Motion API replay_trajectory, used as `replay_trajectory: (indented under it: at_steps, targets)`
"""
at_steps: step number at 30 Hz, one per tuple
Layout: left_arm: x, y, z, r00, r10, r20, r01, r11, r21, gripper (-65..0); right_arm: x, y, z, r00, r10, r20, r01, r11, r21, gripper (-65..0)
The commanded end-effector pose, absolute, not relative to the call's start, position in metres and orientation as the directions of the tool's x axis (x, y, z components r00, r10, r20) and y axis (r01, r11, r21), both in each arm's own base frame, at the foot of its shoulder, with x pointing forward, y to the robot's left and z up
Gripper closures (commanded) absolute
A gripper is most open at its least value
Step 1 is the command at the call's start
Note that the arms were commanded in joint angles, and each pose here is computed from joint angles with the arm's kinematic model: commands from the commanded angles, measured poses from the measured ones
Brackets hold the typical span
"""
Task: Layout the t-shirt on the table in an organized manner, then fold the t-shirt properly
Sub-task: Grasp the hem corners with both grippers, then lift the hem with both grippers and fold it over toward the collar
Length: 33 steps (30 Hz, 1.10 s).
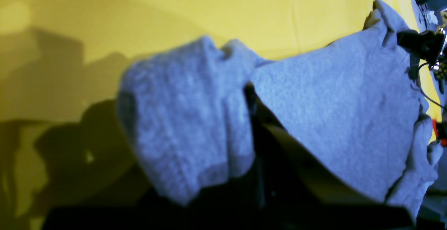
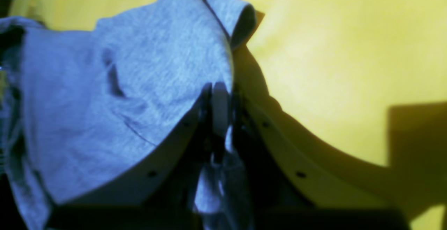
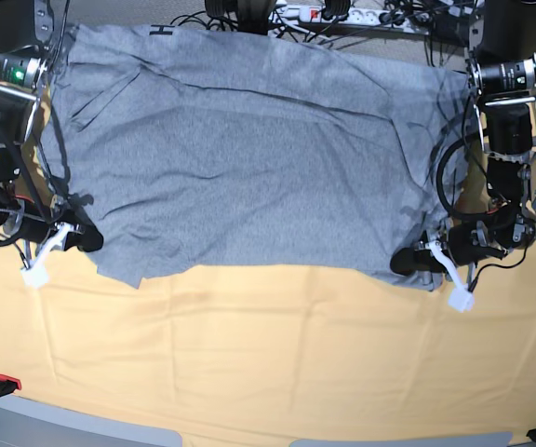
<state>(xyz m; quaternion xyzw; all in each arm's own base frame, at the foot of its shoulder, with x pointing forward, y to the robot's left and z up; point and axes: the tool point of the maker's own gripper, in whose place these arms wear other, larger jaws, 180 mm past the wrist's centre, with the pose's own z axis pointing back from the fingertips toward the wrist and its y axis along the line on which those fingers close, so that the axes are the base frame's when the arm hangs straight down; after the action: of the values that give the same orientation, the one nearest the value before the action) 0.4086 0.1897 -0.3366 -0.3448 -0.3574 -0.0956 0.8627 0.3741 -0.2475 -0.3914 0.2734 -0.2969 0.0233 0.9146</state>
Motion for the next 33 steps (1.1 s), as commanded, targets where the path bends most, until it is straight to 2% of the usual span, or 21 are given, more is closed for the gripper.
replay_trajectory:
  at_steps: [1, 20, 28, 33]
  targets:
    - [0.428, 0.197, -0.305, 0.657, 0.105, 0.747, 0.445, 0.745, -0.496, 0.0, 0.385, -0.264, -0.380, 0.807, -0.100, 0.582, -0.200, 0.881, 0.428, 0.0]
    - [0.489, 0.213, -0.222, 0.444, 0.060, 0.894, 0.491, 0.818, -0.298, 0.0, 0.457, -0.287, -0.302, 0.675, -0.011, 0.737, -0.250, 0.938, 0.242, 0.0]
    - [0.491, 0.216, -0.223, 0.434, 0.050, 0.899, 0.485, 0.828, -0.280, 0.0, 0.464, -0.293, -0.296, 0.644, 0.007, 0.765, -0.243, 0.950, 0.196, 0.0]
    - [0.484, 0.210, -0.229, 0.483, 0.049, 0.874, 0.498, 0.806, -0.320, 0.0, 0.463, -0.293, -0.295, 0.649, 0.013, 0.761, -0.247, 0.949, 0.194, 0.0]
